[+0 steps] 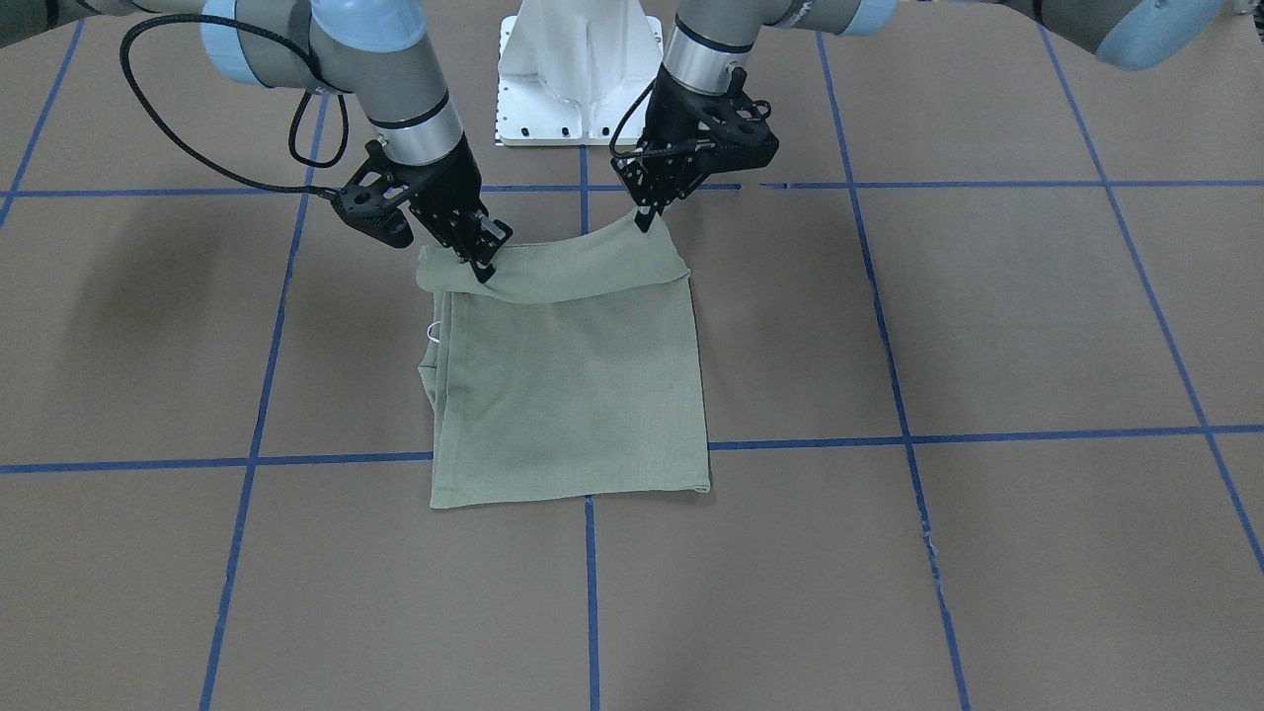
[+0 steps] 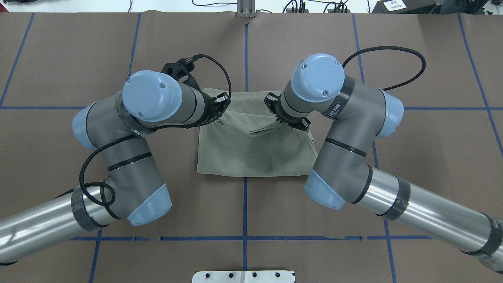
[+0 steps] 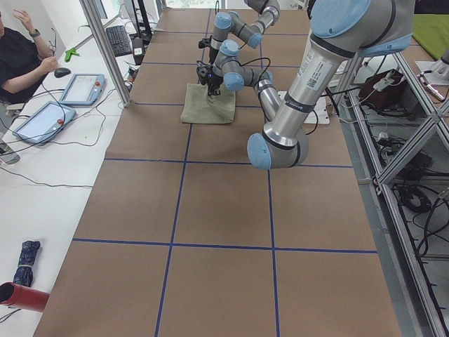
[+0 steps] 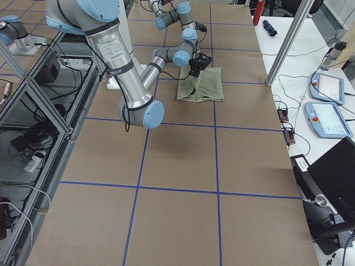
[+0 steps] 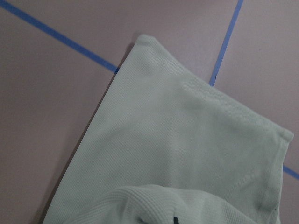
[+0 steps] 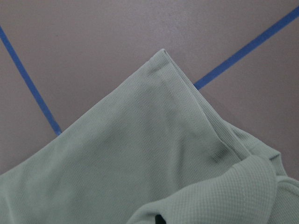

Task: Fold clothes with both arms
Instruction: 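Lift the near edge with both grippers and fold it away from the robot, then lay the edge on the far half, open both grippers and raise them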

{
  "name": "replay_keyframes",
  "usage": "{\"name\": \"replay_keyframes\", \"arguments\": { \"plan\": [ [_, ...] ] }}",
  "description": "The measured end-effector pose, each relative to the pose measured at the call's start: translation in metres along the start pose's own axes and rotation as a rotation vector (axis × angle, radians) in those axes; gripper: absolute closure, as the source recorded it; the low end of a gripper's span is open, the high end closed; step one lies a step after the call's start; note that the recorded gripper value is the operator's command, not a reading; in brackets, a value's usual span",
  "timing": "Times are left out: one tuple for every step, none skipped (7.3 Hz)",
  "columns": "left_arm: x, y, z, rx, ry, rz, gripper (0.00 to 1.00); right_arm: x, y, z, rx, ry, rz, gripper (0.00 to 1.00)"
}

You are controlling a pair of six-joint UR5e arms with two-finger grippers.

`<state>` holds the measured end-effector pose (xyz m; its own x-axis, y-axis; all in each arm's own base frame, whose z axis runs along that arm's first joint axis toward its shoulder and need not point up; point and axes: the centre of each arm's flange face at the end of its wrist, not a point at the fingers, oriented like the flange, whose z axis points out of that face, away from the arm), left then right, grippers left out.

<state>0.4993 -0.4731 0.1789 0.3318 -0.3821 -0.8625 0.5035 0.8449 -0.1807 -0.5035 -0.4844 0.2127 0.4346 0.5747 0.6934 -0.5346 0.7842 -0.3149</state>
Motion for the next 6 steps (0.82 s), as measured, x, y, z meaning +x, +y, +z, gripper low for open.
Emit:
{"name": "replay_keyframes", "arguments": {
  "plan": [
    [0.005, -0.018, 0.016, 0.007, 0.002, -0.005, 1.0, -0.007, -0.008, 0.012, 0.011, 0.023, 0.001, 1.0],
    [0.011, -0.03, 0.031, 0.015, -0.002, -0.014, 0.01, -0.011, -0.016, 0.022, 0.021, 0.042, 0.006, 0.01],
    [0.014, -0.039, 0.041, 0.024, -0.01, -0.019, 0.0, -0.016, -0.025, 0.029, 0.031, 0.058, 0.009, 0.0],
    [0.016, -0.058, 0.044, 0.042, -0.018, -0.009, 0.0, -0.021, -0.04, 0.034, 0.042, 0.058, 0.008, 0.0],
    [0.018, -0.086, 0.04, 0.056, -0.025, 0.006, 0.0, -0.025, -0.066, 0.04, 0.051, 0.042, 0.01, 0.0],
    [0.015, -0.112, 0.035, 0.055, -0.036, 0.02, 0.0, -0.025, -0.096, 0.048, 0.051, 0.032, 0.009, 0.0]
  ]
}}
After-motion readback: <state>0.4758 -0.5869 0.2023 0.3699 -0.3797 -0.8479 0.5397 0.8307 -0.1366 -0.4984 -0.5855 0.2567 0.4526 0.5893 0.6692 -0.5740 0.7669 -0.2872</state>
